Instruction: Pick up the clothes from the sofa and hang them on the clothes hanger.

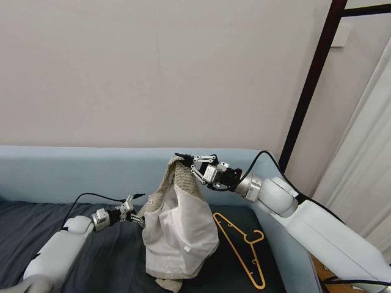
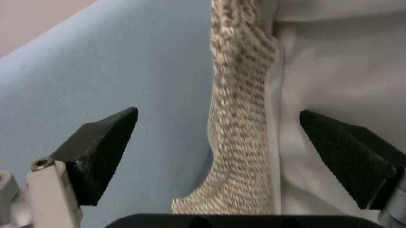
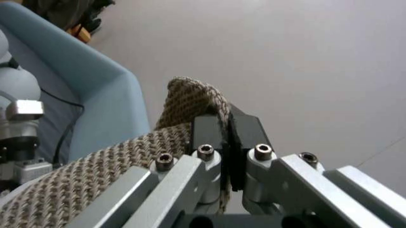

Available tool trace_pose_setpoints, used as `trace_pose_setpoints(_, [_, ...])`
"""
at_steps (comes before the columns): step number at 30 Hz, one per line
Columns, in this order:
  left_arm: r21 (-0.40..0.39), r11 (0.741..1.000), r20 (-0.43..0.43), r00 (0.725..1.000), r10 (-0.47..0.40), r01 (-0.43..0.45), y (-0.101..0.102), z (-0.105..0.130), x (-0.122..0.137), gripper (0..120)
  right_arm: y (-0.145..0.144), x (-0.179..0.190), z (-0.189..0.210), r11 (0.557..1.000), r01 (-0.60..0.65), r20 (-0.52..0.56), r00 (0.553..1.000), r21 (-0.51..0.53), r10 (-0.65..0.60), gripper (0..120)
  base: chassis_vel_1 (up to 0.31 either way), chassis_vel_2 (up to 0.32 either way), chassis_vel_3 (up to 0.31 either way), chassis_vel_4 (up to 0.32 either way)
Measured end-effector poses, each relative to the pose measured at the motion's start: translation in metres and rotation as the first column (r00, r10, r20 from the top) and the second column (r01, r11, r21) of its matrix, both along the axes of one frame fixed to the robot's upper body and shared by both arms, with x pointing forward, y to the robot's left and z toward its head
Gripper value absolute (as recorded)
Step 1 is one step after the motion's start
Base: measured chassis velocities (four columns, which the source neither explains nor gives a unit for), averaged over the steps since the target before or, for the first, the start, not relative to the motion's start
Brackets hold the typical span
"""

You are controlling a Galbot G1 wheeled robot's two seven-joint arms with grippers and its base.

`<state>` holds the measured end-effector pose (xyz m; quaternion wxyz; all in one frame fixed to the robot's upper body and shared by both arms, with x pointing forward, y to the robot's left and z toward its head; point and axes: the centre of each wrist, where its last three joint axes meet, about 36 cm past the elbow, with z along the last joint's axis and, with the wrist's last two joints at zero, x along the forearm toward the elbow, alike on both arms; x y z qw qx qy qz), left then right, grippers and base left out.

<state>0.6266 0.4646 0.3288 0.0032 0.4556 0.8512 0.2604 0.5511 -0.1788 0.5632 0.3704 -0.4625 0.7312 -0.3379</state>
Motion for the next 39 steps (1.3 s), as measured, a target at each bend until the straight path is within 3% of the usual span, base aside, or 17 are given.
trace_pose_setpoints(3, [0.003,1.000,-0.018,0.999,-0.027,0.027,-0.003,0.002,0.006,98,0.002,0.000,0.002,1.000,-0.003,0.003,1.000,0.002,0.003,0,0.000,0.000,0.000,0.000])
trace_pose_setpoints(14, [0.023,0.996,-0.075,0.994,-0.081,0.083,-0.006,0.001,0.012,56,0.001,-0.001,0.002,1.000,0.000,0.002,1.000,0.004,0.000,0,0.000,0.000,0.000,0.000])
trace_pose_setpoints(16, [0.025,0.996,-0.074,0.994,-0.083,0.085,-0.004,0.002,0.012,53,0.000,-0.001,0.002,1.000,0.002,0.002,1.000,0.003,-0.002,0,0.000,0.000,0.000,0.000])
trace_pose_setpoints(25, [0.037,0.997,-0.050,0.996,-0.068,0.070,0.024,0.023,0.007,18,-0.009,0.005,0.001,0.999,0.044,-0.009,0.999,-0.006,-0.044,0,0.000,0.000,0.000,0.000])
trace_pose_setpoints(28, [0.036,0.997,-0.049,0.997,-0.068,0.069,0.026,0.023,0.005,11,-0.009,0.005,0.001,0.999,0.048,-0.012,0.999,-0.004,-0.048,0,0.000,0.000,0.000,0.000])
trace_pose_setpoints(30, [0.027,0.997,-0.048,0.996,-0.073,0.074,0.027,0.021,0.002,0,-0.008,0.005,0.002,0.998,0.055,-0.014,0.998,0.000,-0.055,0,0.000,0.000,0.000,0.000])
trace_pose_setpoints(39, [-0.016,0.995,-0.016,0.995,-0.097,0.097,0.036,0.041,-0.006,0,-0.015,0.005,0.006,0.992,0.126,-0.020,0.992,0.029,-0.126,0,0.000,0.000,0.000,0.000])
